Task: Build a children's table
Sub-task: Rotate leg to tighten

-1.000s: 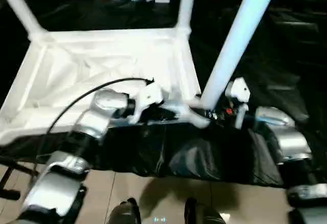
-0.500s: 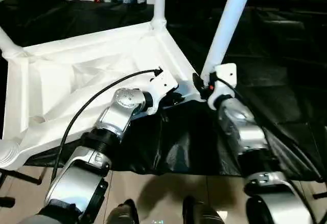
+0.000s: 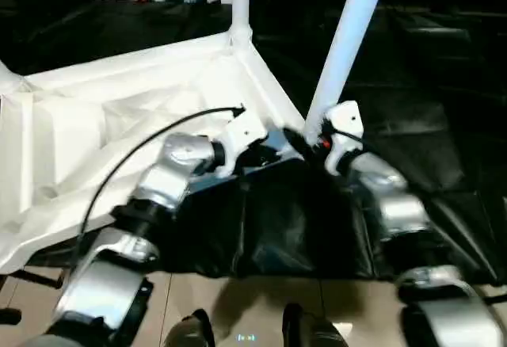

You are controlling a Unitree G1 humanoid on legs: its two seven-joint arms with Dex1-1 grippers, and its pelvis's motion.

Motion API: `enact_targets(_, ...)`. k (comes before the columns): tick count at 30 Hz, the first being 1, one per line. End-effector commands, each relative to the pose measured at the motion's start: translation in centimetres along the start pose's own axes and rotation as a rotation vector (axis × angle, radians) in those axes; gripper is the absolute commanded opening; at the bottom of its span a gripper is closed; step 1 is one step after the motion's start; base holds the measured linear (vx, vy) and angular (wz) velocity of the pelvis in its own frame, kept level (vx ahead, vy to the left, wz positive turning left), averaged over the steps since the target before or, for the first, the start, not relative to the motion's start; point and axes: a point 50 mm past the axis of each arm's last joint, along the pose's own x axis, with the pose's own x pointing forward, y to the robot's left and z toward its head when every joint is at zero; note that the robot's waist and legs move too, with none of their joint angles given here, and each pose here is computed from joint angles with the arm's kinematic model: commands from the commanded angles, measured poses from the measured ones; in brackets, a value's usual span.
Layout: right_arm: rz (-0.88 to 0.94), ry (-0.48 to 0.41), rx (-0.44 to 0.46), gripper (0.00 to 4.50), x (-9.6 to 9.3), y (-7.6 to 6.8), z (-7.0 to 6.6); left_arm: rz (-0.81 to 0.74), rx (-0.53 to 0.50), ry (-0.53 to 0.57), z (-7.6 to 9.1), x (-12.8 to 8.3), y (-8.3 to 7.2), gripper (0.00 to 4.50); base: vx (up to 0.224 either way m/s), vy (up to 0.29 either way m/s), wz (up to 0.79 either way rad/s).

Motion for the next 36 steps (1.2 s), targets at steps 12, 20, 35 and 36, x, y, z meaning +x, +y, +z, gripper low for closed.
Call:
enact_targets(12, 0.574, 0.131, -0.02, 3.54, -4.0, 0.7, -0.9, -0.309, 0.014, 0.075, -2.9, -2.0, -2.3, 0.0, 0.019, -0.007, 0.0)
enact_targets(20, 0.69, 0.18, -0.04, 3.28, -5.8, 0.1, -0.8, -0.367, 0.024, 0.068, -3.1, -3.4, -2.3, 0.0, 0.0, 0.0, 0.0)
enact_targets(35, 0.814, 0.197, 0.014, 2.38, -6.5, 2.1, -1.8, -0.409, -0.003, 0.074, -3.3, -3.7, -2.5, 0.0, 0.0, 0.0, 0.0)
enact_targets(36, 0.814, 0.197, 0.016, 2.38, -6.5, 2.1, -1.8, -0.407, -0.004, 0.073, -3.2, -3.7, -2.5, 0.0, 0.0, 0.0, 0.0)
